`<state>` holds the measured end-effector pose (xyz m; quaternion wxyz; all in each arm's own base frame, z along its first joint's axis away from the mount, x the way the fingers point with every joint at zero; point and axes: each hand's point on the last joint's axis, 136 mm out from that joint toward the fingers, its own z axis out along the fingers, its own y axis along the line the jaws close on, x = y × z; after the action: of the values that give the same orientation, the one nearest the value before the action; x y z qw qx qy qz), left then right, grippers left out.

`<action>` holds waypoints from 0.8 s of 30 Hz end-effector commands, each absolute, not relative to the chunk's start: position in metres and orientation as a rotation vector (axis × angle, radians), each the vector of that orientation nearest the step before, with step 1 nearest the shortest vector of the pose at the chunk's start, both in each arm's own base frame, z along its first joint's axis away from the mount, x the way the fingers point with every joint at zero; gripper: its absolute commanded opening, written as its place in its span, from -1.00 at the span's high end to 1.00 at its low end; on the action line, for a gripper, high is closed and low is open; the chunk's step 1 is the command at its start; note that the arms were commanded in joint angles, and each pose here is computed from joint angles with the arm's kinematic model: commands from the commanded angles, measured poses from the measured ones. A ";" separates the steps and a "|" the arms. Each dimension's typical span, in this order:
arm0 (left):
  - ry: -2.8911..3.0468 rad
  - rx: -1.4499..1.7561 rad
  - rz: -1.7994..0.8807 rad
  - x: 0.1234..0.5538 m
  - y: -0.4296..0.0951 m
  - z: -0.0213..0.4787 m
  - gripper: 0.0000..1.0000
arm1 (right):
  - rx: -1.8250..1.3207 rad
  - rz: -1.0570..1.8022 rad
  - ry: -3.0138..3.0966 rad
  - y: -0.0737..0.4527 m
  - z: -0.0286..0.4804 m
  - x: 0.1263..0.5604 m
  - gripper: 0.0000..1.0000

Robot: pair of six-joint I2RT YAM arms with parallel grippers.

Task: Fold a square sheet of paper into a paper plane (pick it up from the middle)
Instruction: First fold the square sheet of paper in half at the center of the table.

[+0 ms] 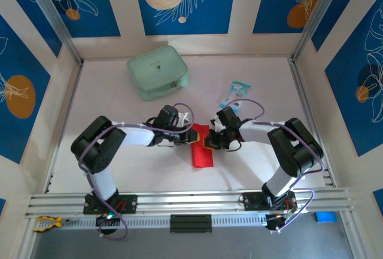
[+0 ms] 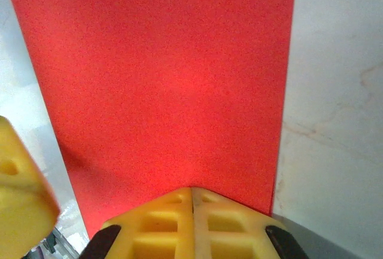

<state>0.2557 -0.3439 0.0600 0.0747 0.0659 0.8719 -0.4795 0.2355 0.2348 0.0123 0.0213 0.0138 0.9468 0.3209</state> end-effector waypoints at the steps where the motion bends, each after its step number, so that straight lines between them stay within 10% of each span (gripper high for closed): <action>1: 2.629 0.230 -1.459 0.253 -0.343 0.054 1.00 | 0.135 0.766 3.093 0.204 -0.021 0.210 0.96; 16: 2.876 0.281 -1.052 0.225 -0.292 -0.017 1.00 | 0.141 0.753 3.102 0.206 -0.023 0.207 0.97; 24: 2.759 0.278 -1.216 0.237 -0.315 0.040 1.00 | 0.136 0.742 3.096 0.207 -0.020 0.209 0.97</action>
<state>0.2375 -0.3172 0.0239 0.0582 0.1006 0.9082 -0.4020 0.2340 0.2369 0.0122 0.0206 0.0141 0.9481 0.3171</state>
